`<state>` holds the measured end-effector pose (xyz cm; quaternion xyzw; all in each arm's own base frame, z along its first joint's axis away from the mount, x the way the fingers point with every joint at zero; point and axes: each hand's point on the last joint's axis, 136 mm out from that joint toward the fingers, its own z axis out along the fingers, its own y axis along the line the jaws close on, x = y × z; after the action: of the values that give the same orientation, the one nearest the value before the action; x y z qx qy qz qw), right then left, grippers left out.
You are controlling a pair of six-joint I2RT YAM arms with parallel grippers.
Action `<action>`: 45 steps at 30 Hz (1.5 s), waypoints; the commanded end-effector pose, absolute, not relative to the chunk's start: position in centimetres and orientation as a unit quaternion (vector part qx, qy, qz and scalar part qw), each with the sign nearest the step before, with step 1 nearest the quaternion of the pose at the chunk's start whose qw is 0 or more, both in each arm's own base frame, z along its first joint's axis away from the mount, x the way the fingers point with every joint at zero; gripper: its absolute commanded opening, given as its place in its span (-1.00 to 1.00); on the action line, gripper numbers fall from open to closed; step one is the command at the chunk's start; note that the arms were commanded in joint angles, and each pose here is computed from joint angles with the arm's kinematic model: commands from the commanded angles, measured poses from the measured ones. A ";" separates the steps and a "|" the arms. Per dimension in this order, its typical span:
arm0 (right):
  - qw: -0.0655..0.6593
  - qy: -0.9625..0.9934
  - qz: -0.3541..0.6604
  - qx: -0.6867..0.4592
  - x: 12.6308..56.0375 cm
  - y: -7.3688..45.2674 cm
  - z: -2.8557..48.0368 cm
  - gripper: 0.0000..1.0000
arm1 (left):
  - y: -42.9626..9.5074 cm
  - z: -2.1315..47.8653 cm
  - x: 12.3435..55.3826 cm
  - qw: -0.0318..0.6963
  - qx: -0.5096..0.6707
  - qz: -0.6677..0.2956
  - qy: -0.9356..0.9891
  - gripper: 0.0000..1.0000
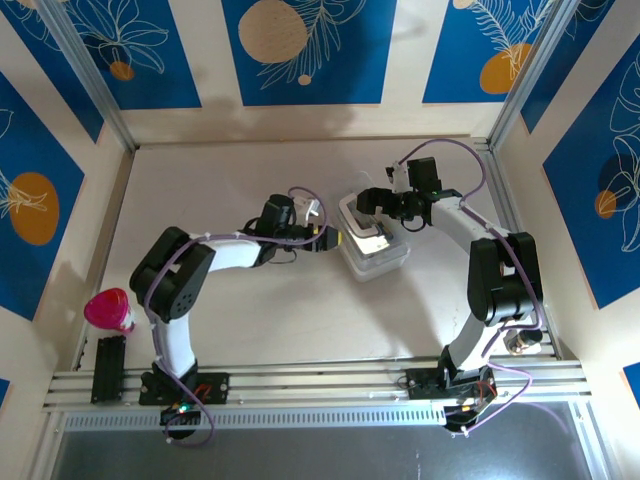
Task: Pack the tool kit
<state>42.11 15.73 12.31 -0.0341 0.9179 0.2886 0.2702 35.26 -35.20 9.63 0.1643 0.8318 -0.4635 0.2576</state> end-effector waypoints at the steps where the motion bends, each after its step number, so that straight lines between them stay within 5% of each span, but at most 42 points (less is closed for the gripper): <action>1: 0.190 0.925 0.324 -0.049 39.2 18.3 9.2 0.94 | -35.8 9.6 35.0 0.256 0.171 -0.474 0.825 0.28; 16: 0.187 0.925 0.326 -0.052 39.0 18.5 9.1 0.94 | -35.6 9.5 35.1 0.254 0.170 -0.468 0.829 0.25; 24: 0.187 0.925 0.326 -0.051 39.1 18.5 9.1 0.94 | -32.9 5.4 35.3 0.198 0.143 -0.350 0.904 -0.04; 45: 0.182 0.925 0.328 -0.055 39.3 18.9 8.7 0.94 | -33.1 6.0 36.4 0.194 0.131 -0.342 0.910 -0.41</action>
<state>42.67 16.02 12.24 -0.0388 0.9160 0.2897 0.2747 35.75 -32.65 5.02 0.1223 0.9138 -0.3419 0.1819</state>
